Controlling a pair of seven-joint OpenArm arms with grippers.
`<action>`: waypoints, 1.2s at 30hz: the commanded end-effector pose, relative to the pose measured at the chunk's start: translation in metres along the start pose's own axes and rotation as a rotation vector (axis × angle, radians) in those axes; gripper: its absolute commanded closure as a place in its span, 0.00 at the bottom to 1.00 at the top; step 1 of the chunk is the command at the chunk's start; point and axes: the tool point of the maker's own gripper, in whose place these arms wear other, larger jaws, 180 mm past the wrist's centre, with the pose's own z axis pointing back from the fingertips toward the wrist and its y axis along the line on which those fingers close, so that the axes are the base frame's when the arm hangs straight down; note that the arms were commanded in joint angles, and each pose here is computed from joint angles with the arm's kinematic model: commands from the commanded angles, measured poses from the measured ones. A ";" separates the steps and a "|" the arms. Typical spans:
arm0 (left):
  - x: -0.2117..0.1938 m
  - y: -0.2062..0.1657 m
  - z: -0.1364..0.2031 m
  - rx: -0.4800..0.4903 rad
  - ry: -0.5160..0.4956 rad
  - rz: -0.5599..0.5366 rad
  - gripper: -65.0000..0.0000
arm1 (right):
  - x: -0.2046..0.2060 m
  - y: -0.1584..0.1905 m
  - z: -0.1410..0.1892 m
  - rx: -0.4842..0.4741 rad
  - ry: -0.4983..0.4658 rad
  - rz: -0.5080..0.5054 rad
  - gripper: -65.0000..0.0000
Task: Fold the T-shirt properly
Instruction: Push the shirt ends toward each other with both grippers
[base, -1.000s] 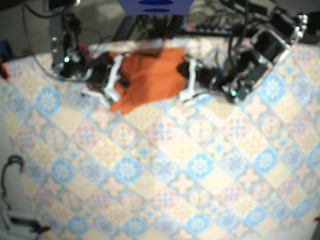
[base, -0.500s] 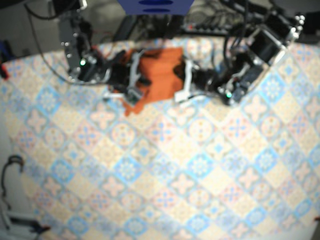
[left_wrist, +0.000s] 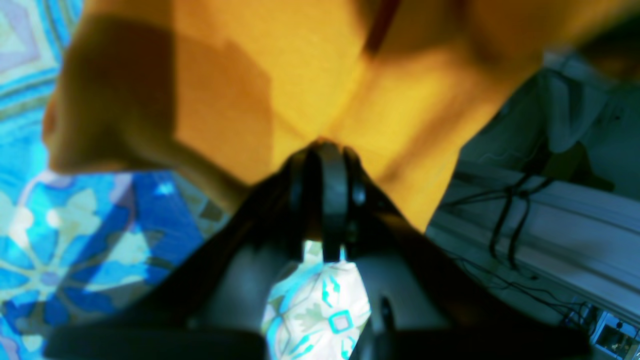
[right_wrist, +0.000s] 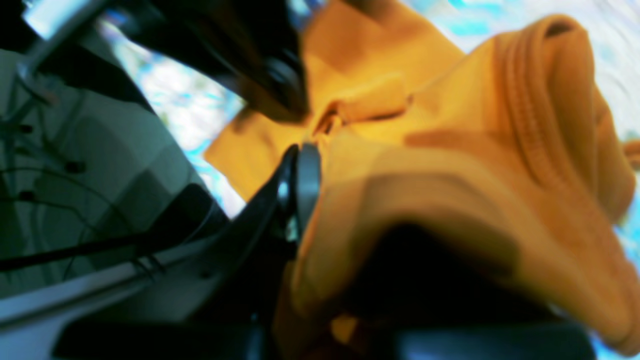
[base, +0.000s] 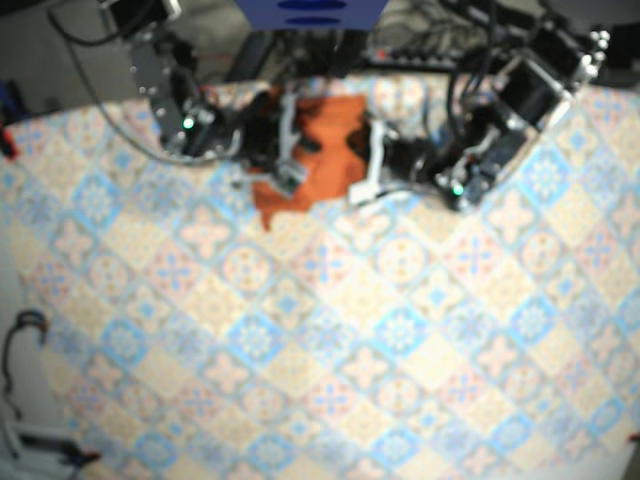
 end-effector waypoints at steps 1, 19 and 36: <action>-0.005 0.015 0.004 0.070 0.030 -0.005 0.93 | 0.014 0.000 0.001 0.010 -0.057 0.004 0.97; -0.005 0.016 0.003 0.071 0.028 -0.001 0.93 | 0.015 -0.012 -0.014 -0.033 0.003 0.043 0.97; -0.005 0.016 0.003 0.071 0.029 -0.002 0.93 | 0.018 -0.003 -0.017 -0.012 0.005 0.067 0.89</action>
